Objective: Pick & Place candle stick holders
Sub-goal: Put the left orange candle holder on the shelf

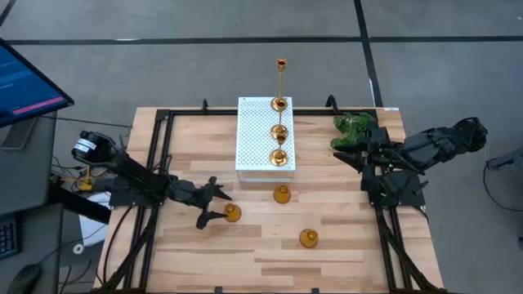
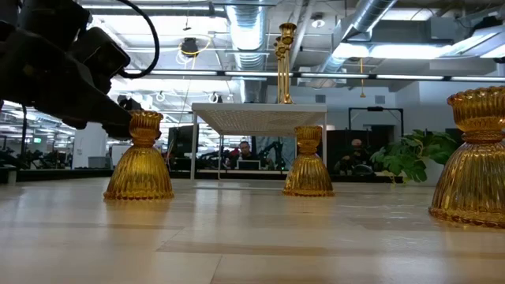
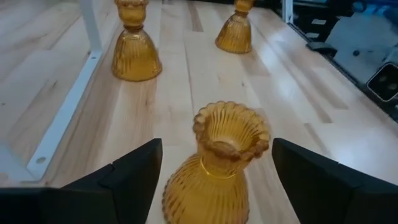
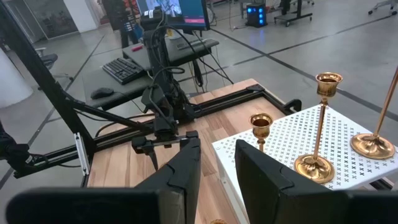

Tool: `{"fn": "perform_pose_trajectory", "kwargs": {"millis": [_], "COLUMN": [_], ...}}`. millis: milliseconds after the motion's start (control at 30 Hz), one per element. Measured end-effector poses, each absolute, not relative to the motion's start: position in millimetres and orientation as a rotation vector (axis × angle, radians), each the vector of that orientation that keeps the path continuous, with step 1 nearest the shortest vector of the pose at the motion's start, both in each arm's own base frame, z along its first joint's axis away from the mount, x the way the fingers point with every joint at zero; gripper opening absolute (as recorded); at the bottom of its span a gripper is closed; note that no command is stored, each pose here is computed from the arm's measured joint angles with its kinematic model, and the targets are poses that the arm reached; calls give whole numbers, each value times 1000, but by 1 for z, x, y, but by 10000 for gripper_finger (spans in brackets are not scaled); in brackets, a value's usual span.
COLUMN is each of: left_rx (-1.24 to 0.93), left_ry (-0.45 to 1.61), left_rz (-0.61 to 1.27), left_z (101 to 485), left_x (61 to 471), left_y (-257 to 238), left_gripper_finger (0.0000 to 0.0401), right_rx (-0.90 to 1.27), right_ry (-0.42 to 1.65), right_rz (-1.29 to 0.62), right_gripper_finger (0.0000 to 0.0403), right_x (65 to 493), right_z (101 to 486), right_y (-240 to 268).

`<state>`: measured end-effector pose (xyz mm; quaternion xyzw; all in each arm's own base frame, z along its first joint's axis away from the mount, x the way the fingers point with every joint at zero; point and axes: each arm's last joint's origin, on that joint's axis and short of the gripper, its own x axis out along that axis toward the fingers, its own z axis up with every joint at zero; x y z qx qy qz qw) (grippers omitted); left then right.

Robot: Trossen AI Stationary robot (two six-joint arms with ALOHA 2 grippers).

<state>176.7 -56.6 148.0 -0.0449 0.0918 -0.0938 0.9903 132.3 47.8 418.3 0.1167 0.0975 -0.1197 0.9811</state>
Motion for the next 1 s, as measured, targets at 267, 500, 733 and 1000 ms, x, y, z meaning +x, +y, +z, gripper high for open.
{"fn": "perform_pose_trajectory", "kwargs": {"millis": [267, 500, 733, 1000], "left_rx": [-89, -95, -109, -116], "left_ry": [171, 154, 127, 102], "left_rz": [-182, -164, -164, -164], "left_z": [140, 134, 135, 138], "left_x": [186, 193, 194, 194], "left_y": [-60, -61, -62, -62], "left_gripper_finger": [298, 290, 240, 137], "right_rx": [233, 235, 237, 233], "right_ry": [196, 193, 192, 198], "right_rz": [-243, -243, -243, -244], "right_gripper_finger": [91, 91, 91, 91], "right_x": [132, 132, 132, 132], "right_z": [418, 419, 419, 418], "right_y": [48, 48, 48, 48]}}
